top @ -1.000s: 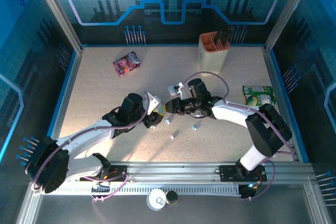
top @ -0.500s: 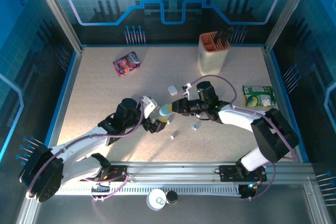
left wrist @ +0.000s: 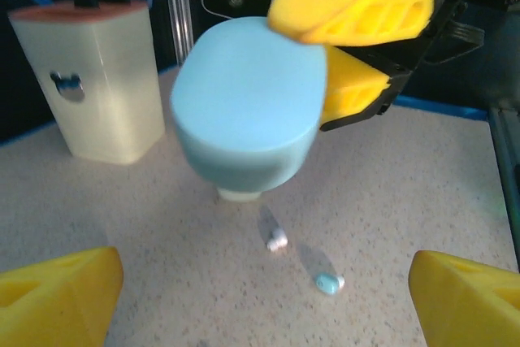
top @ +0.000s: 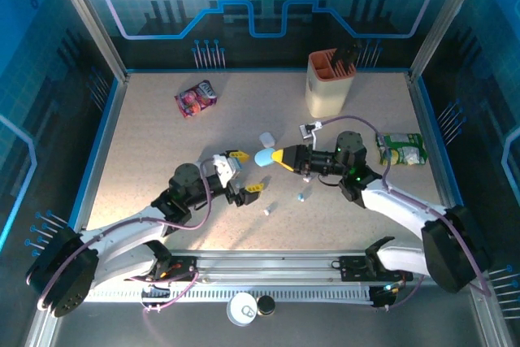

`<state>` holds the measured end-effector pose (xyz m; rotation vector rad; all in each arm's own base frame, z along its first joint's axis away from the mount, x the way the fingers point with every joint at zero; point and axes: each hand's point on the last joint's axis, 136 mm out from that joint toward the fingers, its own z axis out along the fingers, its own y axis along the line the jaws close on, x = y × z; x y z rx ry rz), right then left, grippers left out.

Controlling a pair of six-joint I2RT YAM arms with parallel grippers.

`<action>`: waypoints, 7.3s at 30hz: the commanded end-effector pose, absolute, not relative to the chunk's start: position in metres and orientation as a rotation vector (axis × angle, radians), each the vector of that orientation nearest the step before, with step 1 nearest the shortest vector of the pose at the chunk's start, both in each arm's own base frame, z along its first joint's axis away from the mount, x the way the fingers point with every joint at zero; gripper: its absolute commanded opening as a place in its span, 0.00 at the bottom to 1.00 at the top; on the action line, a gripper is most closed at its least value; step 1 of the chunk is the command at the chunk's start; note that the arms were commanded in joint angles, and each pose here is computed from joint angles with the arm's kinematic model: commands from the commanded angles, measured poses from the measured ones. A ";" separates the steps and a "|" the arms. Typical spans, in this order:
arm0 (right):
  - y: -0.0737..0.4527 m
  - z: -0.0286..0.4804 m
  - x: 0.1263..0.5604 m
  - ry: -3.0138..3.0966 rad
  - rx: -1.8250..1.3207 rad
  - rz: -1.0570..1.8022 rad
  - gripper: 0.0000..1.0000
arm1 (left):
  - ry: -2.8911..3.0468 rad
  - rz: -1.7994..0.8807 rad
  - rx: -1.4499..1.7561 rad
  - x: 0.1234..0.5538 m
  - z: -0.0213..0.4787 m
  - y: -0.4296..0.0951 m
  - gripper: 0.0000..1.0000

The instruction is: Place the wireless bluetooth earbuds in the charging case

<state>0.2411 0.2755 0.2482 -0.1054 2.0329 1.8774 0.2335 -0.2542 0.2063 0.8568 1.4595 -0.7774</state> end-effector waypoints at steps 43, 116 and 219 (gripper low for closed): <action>0.284 0.302 0.224 1.818 0.028 2.090 0.22 | 1.017 -0.992 0.785 0.229 0.301 -0.280 0.59; 0.255 0.275 0.229 1.794 -0.972 0.663 0.89 | 1.286 -1.193 1.022 0.192 0.234 -0.293 0.32; 0.335 0.023 0.240 2.781 -0.662 1.095 0.31 | 1.258 -1.076 0.884 0.204 0.230 -0.262 0.34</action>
